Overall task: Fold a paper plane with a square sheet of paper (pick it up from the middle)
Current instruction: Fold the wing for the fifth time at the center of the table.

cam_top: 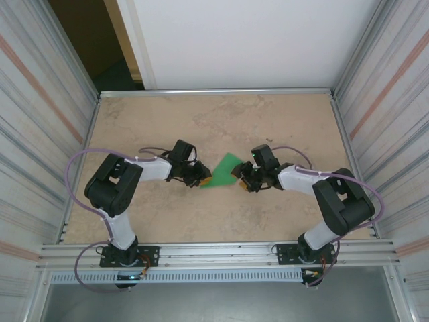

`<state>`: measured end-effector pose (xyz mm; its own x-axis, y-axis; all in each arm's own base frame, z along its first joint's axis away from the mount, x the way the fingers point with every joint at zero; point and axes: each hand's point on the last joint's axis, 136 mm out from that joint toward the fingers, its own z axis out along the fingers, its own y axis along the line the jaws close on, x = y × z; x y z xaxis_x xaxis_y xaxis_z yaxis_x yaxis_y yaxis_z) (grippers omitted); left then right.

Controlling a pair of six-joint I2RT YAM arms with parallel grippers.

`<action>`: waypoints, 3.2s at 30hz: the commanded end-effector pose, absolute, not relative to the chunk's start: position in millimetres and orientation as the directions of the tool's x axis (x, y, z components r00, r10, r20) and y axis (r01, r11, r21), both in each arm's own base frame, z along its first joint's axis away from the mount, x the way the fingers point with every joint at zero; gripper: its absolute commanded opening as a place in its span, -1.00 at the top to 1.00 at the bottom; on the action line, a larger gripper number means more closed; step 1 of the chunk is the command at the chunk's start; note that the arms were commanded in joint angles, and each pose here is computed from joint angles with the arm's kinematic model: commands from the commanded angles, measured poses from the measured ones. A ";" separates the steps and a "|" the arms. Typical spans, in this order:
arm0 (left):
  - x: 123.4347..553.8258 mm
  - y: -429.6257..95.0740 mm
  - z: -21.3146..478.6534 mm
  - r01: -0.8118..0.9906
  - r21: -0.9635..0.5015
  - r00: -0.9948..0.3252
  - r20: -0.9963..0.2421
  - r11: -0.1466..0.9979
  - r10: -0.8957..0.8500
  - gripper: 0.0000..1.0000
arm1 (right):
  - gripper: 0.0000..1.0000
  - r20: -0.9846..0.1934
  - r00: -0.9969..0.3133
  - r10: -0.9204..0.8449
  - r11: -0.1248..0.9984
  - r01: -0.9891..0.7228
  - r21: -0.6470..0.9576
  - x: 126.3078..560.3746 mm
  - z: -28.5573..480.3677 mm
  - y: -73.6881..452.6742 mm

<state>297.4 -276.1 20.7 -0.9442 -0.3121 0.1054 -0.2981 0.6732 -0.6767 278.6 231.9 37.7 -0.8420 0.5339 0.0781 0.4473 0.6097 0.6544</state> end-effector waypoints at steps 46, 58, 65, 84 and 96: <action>289.5 -268.2 10.5 -0.388 -0.642 -0.913 0.171 0.661 -0.369 0.51 | 0.66 0.089 -0.845 0.528 0.489 0.387 0.782 298.8 45.0 272.4; 308.4 -272.4 55.8 -0.184 -0.711 -0.959 -0.022 0.679 -0.282 0.32 | 0.88 0.062 -0.829 0.555 0.521 0.405 0.752 301.5 48.1 256.3; 306.7 -285.7 90.6 0.202 -0.630 -0.946 -0.325 0.750 -0.019 0.09 | 0.88 0.073 -0.809 0.583 0.512 0.435 0.741 305.1 59.0 239.9; 282.9 -340.1 93.0 0.834 -0.089 -0.418 -0.746 0.544 0.518 -0.09 | 0.86 0.163 -0.788 0.594 0.450 0.493 0.744 309.0 81.5 224.1; 282.9 -354.8 79.0 0.892 0.044 -0.267 -0.754 0.451 0.600 0.08 | 0.86 0.181 -0.787 0.590 0.439 0.500 0.746 308.5 85.9 224.0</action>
